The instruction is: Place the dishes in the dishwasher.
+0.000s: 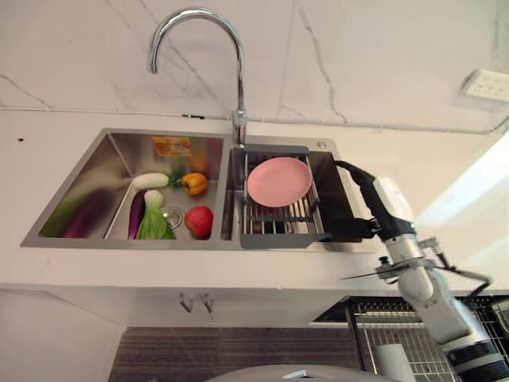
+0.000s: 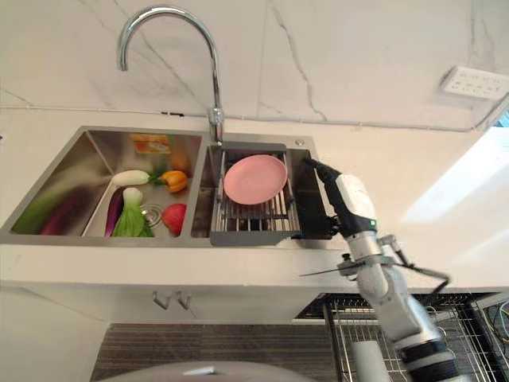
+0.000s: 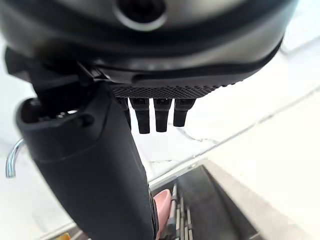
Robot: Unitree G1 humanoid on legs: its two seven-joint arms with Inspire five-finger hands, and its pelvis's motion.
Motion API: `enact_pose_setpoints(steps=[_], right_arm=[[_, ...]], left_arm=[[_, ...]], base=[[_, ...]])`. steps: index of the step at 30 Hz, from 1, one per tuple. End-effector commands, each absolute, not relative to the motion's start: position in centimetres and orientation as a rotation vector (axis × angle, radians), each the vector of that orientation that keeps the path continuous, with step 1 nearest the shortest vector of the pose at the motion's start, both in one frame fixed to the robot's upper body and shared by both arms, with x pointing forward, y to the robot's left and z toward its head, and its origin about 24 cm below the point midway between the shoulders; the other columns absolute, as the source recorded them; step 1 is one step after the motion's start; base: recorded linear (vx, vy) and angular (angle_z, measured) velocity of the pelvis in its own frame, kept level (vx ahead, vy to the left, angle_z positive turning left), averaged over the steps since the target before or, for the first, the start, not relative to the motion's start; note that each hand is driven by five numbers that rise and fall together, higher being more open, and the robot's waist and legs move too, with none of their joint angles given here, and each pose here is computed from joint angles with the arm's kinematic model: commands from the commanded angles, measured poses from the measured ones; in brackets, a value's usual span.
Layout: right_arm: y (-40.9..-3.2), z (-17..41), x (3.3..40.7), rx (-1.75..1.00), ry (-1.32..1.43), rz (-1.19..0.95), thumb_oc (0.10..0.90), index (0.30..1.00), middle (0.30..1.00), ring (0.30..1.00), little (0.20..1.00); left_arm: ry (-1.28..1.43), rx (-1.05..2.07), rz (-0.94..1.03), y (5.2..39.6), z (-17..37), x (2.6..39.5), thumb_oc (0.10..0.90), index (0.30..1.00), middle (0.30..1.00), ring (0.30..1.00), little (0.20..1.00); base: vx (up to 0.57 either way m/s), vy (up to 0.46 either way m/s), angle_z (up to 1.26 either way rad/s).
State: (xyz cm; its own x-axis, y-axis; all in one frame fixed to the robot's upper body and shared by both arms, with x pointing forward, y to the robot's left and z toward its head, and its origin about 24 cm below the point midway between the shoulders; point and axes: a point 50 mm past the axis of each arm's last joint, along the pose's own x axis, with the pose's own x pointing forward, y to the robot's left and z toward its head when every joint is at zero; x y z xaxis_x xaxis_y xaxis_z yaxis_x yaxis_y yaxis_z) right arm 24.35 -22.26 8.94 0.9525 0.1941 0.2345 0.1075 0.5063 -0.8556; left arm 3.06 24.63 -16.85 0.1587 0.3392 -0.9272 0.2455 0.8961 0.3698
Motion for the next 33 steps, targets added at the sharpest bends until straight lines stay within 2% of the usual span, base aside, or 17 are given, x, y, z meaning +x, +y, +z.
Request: enact_pose_setpoints(steps=[1, 6, 14, 25, 33], right_arm=[[-19.7, 15.3, 26.4, -1.105, -0.658, 0.049, 0.8, 0.9, 0.9, 0.9, 0.9], [-18.5, 15.7, 27.7, -1.178, -0.667, 0.142, 0.8, 0.9, 0.9, 0.9, 0.9], [-17.5, 15.5, 29.1, -1.204, -0.659, 0.166, 0.8, 0.9, 0.9, 0.9, 0.9], [-18.4, 12.9, 30.6, -1.285, -0.52, 0.18, 0.8, 0.9, 0.9, 0.9, 0.9], [-17.8, 12.7, 31.7, -1.3, -0.503, 0.193, 0.8, 0.9, 0.9, 0.9, 0.9]], left_arm=[[1.441, 0.519, -0.004, 24.2, -16.9, 3.8, 0.8, 0.9, 0.9, 0.9, 0.9], [1.413, 0.52, -0.031, 23.8, -17.0, 4.6, 0.8, 0.9, 0.9, 0.9, 0.9], [1.398, 0.506, -0.023, 23.5, -17.0, 4.9, 0.8, 0.9, 0.9, 0.9, 0.9], [1.365, 0.518, -0.033, 23.6, -16.9, 5.0, 0.8, 0.9, 0.9, 0.9, 0.9], [1.333, 0.518, -0.04, 23.4, -16.8, 6.1, 0.8, 0.9, 0.9, 0.9, 0.9]], base=[[0.03, -0.039, -0.16], [0.03, -0.027, -0.08], [0.02, -0.007, 0.1], [0.0, 0.002, 0.01], [0.0, 0.002, -0.01]])
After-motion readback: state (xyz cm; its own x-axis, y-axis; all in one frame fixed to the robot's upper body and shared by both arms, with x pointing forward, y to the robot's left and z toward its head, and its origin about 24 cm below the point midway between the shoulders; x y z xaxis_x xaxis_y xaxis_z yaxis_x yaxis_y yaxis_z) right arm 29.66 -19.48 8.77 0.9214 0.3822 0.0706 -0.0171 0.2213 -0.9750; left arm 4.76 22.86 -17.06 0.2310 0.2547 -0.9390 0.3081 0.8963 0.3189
